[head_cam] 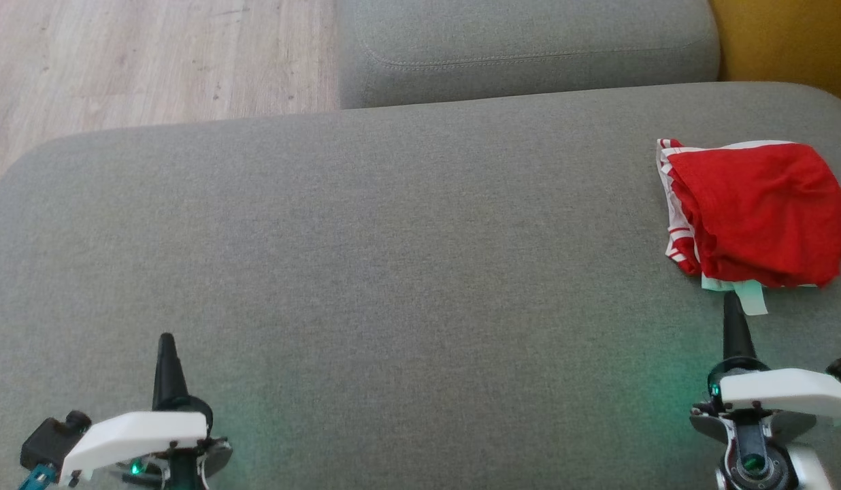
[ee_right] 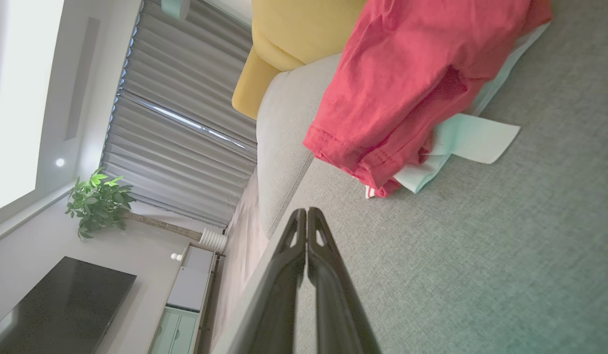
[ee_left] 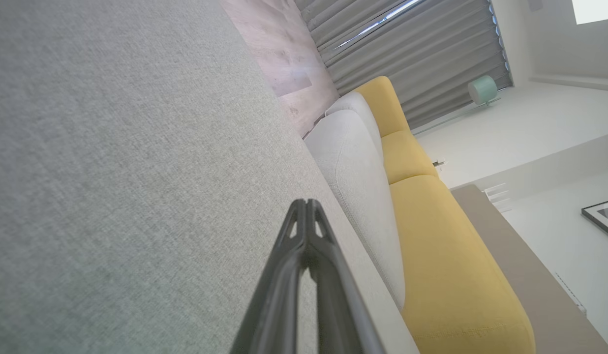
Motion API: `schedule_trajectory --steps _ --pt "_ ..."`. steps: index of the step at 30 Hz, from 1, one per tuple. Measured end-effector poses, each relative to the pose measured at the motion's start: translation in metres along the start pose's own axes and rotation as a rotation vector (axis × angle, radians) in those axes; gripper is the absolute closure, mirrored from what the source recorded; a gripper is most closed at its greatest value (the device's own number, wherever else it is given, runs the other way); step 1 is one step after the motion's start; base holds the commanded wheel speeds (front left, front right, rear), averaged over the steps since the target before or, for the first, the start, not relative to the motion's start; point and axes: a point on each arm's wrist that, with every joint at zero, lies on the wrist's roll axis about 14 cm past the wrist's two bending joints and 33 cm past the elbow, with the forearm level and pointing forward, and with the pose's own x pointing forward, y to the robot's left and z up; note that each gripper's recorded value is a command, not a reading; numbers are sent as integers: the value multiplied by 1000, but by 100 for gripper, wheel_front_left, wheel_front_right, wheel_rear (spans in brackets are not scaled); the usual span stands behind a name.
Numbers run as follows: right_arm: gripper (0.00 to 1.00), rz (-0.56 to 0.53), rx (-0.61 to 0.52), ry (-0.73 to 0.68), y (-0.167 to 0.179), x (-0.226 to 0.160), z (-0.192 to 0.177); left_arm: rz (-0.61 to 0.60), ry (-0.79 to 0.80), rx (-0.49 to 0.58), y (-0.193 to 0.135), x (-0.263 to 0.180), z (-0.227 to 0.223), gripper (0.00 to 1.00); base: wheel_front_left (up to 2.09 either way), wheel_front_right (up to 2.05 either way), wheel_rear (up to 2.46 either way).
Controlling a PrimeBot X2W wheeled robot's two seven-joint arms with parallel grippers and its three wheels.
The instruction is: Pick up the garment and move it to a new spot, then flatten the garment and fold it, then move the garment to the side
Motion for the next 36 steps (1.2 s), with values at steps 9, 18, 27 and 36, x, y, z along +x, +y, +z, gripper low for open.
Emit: schedule_trajectory --steps 9,18,27,36 --pt "100 7 97 -2 2 0 3 -4 7 -88 0 0 2 100 0 0 0" --pt "100 15 196 -8 4 -1 7 -7 6 -176 0 0 5 100 0 0 0" --pt "100 30 294 -14 7 -2 13 -16 13 -264 -2 -1 5 100 0 0 0" --pt "100 46 403 -16 9 -2 17 -43 10 -359 -8 2 12 100 0 0 0"
